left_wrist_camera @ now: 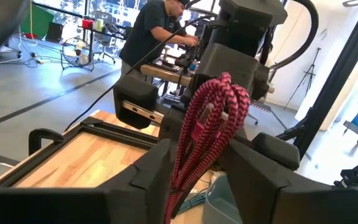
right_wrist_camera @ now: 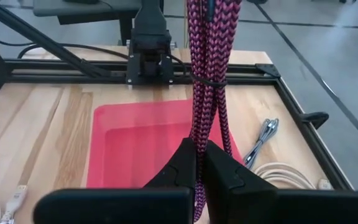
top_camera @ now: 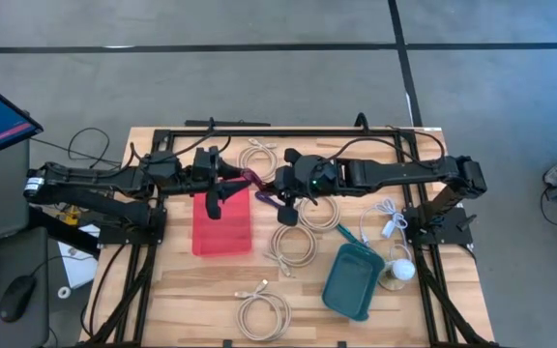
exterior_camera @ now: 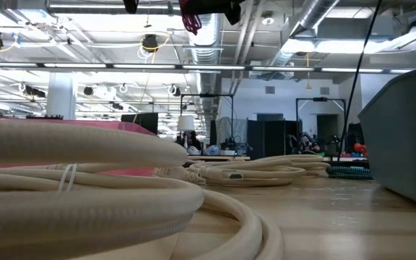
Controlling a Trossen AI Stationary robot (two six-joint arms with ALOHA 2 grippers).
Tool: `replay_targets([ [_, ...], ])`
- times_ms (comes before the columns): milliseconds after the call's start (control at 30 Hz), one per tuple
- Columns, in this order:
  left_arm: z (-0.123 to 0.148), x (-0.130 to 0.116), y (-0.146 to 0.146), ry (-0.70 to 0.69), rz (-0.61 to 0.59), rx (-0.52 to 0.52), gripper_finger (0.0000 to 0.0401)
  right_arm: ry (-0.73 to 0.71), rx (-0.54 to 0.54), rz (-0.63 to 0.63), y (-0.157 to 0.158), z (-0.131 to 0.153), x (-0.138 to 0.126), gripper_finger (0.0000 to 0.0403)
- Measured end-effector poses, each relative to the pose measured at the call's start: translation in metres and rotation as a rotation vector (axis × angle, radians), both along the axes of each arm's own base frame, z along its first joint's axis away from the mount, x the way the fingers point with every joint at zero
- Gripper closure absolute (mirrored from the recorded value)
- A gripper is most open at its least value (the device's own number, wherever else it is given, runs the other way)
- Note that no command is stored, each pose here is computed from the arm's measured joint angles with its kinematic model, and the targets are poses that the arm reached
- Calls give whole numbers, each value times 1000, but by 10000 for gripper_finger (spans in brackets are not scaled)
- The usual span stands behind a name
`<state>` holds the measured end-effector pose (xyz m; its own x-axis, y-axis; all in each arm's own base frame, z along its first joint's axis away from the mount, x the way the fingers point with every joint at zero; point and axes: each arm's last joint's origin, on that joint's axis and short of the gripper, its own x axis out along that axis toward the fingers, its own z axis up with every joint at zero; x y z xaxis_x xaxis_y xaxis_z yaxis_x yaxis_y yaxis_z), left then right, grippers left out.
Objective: Pick & Place USB Port
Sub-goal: Put the red charger cable into the red bin
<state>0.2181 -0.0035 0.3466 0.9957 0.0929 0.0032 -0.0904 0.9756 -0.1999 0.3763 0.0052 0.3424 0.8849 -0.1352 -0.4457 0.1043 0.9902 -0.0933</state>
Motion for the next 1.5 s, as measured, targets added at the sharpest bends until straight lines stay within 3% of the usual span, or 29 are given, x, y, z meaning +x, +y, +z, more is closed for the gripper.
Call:
replay_targets([
  [400, 0, 0, 0, 0, 2, 1, 389, 2, 0, 1, 0, 0, 0, 403],
  [533, 0, 0, 0, 0, 2, 1, 390, 2, 0, 2, 0, 0, 0, 396],
  [867, -1, -4, 1, 29, 44, 2, 394, -2, 0, 2, 0, 7, -8, 330],
  [1300, 9, -53, 7, 68, 182, -18, 394, 31, 24, -75, -16, 36, -50, 338],
  [1500, -8, -60, 9, 223, 259, -104, 394, 36, -22, -217, -21, 54, -81, 343],
])
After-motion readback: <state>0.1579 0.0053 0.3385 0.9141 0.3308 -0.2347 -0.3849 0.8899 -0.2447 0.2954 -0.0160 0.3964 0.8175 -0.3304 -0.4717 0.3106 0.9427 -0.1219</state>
